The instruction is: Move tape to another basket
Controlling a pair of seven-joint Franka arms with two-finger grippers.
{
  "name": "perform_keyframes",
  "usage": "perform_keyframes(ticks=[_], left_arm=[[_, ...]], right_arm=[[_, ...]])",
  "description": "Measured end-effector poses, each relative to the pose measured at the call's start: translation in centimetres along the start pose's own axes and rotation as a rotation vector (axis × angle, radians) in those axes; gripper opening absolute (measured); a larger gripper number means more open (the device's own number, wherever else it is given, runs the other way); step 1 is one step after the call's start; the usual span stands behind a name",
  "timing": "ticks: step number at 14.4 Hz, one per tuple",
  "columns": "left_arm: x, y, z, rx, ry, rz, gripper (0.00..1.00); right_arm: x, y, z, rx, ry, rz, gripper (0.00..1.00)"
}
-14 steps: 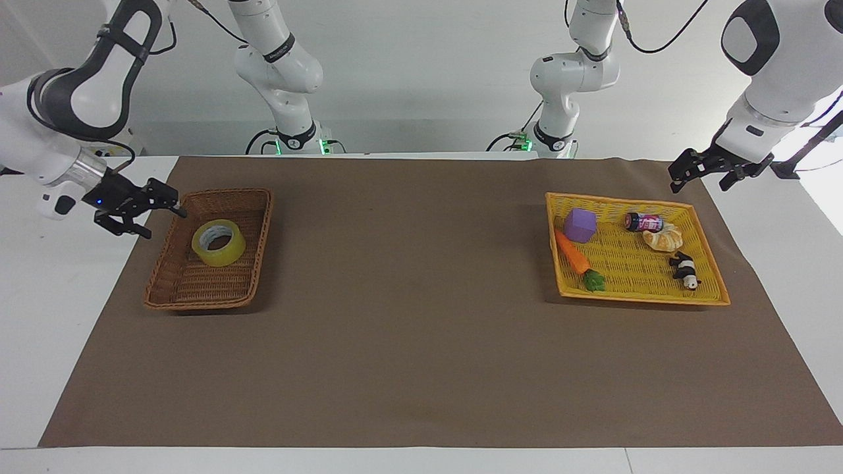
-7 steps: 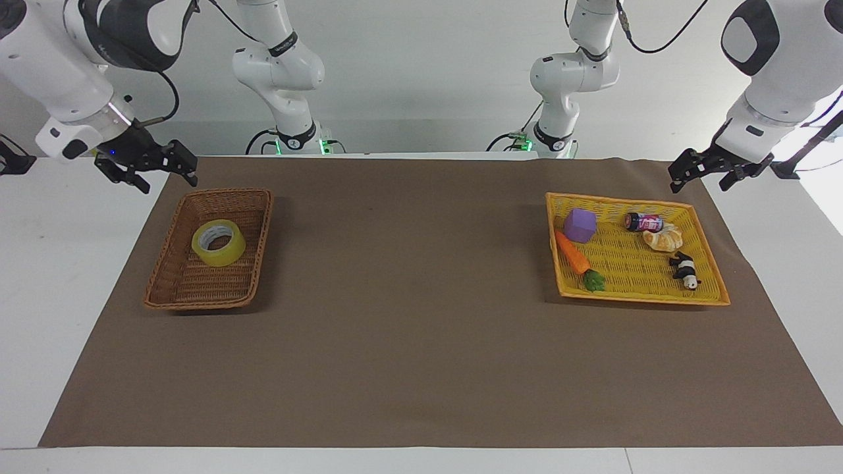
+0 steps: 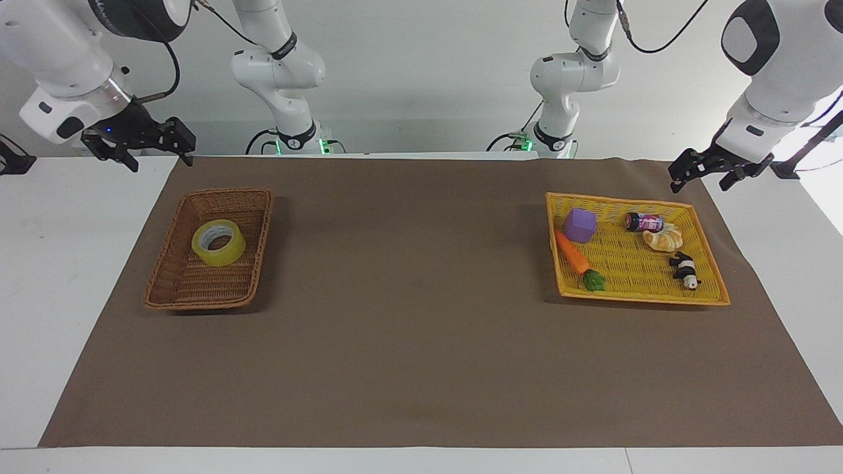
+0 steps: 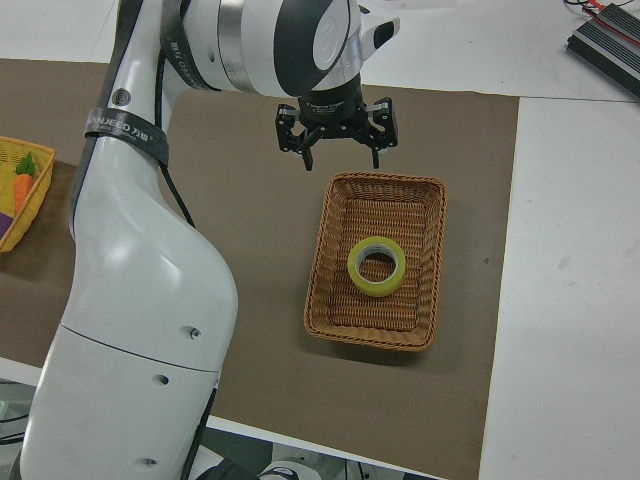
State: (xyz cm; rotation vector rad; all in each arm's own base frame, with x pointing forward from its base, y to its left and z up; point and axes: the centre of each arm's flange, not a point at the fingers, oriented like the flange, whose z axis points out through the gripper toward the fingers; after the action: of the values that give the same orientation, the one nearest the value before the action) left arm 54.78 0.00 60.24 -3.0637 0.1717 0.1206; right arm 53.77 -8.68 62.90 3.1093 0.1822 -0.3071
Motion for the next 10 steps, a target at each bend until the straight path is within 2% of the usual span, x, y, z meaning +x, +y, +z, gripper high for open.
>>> perform_keyframes(ticks=[10], left_arm=[[0.0, 0.0, 0.0, 0.000, 0.000, 0.000, 1.00]], right_arm=[[-1.3, -0.7, -0.5, 0.003, -0.005, 0.017, 1.00]])
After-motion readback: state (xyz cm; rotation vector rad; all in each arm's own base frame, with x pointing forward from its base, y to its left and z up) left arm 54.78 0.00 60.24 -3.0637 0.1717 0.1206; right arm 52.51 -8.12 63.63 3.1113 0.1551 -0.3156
